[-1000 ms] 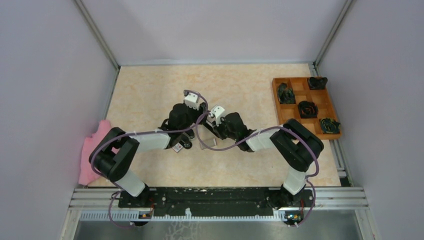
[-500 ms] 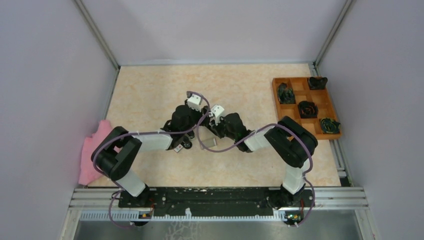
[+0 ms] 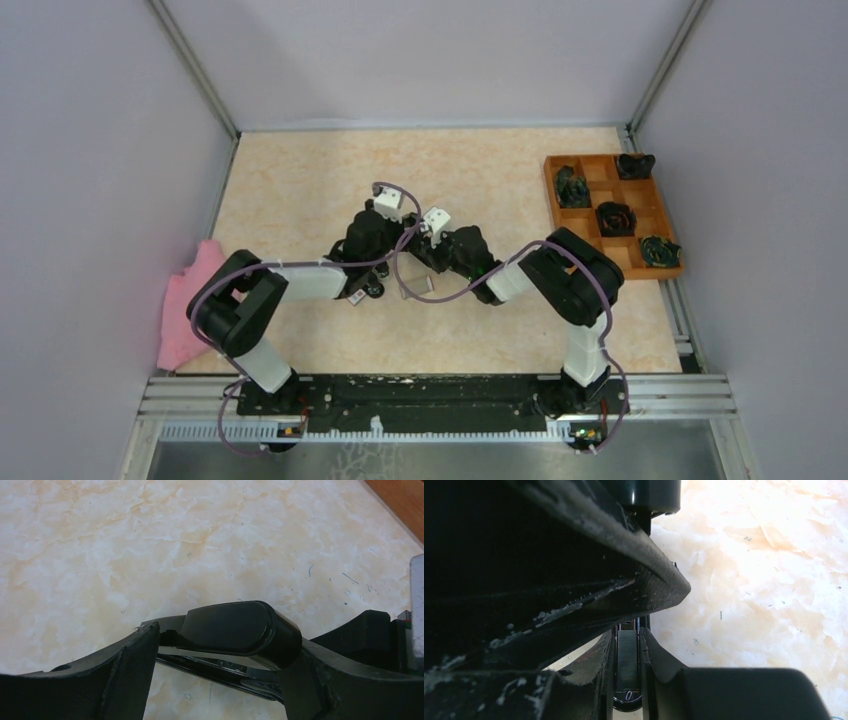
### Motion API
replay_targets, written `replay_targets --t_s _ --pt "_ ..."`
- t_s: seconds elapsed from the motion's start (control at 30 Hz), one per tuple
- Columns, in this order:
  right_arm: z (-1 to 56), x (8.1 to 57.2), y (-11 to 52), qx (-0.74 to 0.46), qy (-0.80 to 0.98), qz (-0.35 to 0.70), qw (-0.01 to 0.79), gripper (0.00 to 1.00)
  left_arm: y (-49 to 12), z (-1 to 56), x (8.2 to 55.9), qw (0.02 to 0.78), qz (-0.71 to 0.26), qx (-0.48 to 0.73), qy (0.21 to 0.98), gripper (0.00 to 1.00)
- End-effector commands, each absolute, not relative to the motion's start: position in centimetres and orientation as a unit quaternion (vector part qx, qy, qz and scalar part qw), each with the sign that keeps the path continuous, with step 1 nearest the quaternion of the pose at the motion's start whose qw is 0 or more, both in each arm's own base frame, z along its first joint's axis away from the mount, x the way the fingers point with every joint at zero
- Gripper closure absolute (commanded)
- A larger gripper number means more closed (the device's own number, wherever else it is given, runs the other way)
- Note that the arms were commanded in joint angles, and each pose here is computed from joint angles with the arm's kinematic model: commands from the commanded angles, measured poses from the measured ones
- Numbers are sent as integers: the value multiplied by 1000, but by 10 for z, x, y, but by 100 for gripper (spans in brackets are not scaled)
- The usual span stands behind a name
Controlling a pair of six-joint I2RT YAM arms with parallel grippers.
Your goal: Load the staples into the stapler
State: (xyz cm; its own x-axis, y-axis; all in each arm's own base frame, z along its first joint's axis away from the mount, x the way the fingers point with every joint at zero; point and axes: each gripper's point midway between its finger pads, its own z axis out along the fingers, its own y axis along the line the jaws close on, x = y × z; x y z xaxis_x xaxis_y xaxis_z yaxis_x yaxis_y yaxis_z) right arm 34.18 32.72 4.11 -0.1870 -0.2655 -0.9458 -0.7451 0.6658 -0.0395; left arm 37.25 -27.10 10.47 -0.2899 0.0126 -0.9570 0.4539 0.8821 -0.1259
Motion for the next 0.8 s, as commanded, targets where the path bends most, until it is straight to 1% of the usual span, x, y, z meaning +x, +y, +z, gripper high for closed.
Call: replay_targets --t_s 0.0,0.2,0.37,0.63,0.77 --pt "61 343 350 -357 698 251 568 96 -309 103 343 543 -248 191 779 13" --pt "62 344 350 -356 696 252 571 95 -304 123 344 547 -262 137 783 7" --pt "63 344 349 -355 697 250 571 87 -292 143 341 555 -267 96 782 1" --pt "63 343 347 -355 702 248 566 85 -271 159 334 549 -267 44 791 1" --pt "64 340 343 -359 708 243 557 80 -251 160 328 533 -268 6 802 1"
